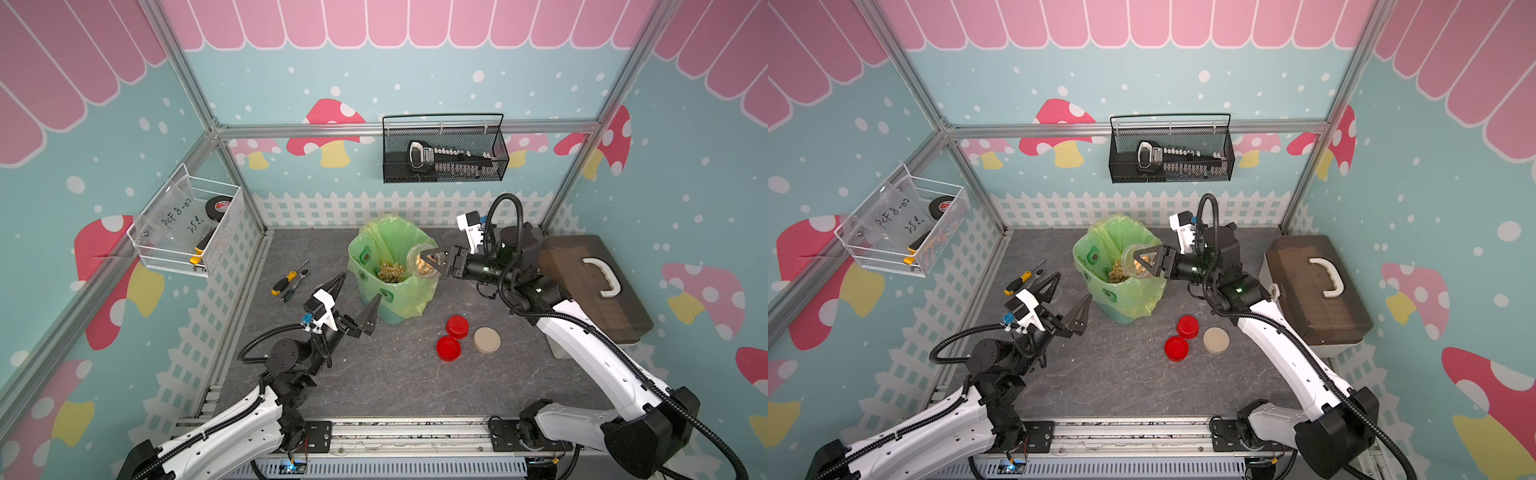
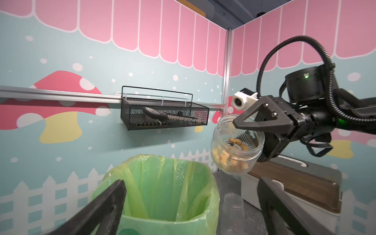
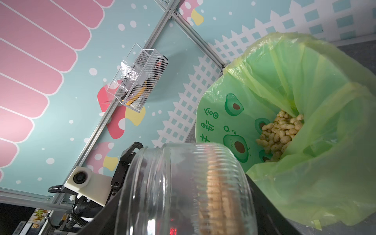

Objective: Empty moldy peanuts from jars
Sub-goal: Pour the moldy peanuts from the jar into the trash bin.

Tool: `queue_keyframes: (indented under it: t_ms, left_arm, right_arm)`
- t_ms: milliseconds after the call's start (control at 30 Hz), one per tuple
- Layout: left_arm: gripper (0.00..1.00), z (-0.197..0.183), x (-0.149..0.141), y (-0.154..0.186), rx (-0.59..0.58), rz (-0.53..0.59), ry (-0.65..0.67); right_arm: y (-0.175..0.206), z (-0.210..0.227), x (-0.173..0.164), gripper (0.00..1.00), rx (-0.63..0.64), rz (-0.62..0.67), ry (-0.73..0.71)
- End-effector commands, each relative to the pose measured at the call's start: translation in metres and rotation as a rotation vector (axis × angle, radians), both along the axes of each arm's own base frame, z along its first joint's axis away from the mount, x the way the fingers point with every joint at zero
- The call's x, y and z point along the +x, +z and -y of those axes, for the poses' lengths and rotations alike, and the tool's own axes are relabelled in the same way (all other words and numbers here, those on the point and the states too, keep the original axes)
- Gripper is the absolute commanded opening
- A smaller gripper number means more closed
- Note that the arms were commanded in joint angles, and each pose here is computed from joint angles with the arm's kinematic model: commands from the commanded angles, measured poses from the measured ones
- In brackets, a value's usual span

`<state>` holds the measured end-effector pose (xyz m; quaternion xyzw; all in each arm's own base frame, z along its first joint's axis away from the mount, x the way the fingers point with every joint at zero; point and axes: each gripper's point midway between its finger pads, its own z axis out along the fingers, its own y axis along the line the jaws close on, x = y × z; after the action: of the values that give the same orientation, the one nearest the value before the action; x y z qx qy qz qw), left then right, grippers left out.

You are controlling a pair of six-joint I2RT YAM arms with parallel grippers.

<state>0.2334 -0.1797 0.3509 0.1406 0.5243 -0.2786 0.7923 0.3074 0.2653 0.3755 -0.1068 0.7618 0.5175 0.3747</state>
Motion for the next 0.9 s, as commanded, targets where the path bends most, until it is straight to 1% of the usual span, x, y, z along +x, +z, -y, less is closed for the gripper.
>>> queue_keyframes:
  t_ms: [0,200,333,433,733,867]
  left_arm:
    - [0.99,-0.018,0.002,0.005,-0.079,-0.003,0.037]
    - [0.99,-0.03,0.006,0.0,-0.075,-0.012,0.091]
    - [0.99,-0.042,0.009,-0.006,-0.074,-0.023,0.145]
    - [0.99,-0.049,0.012,-0.009,-0.08,-0.033,0.17]
    - [0.99,-0.065,0.029,-0.025,-0.098,-0.094,0.236]
    - [0.99,-0.074,0.034,-0.032,-0.118,-0.118,0.263]
  right_arm:
    - [0.019,0.005,0.015,0.54,-0.103,0.149,-0.038]
    - [0.014,0.001,0.043,0.54,-0.228,0.204,-0.051]
    - [-0.002,0.001,0.063,0.54,-0.344,0.221,-0.067]
    - [-0.011,-0.002,0.072,0.54,-0.406,0.234,-0.06]
    - [-0.026,-0.02,0.083,0.54,-0.626,0.32,-0.064]
    - [-0.031,-0.027,0.092,0.54,-0.7,0.349,-0.082]
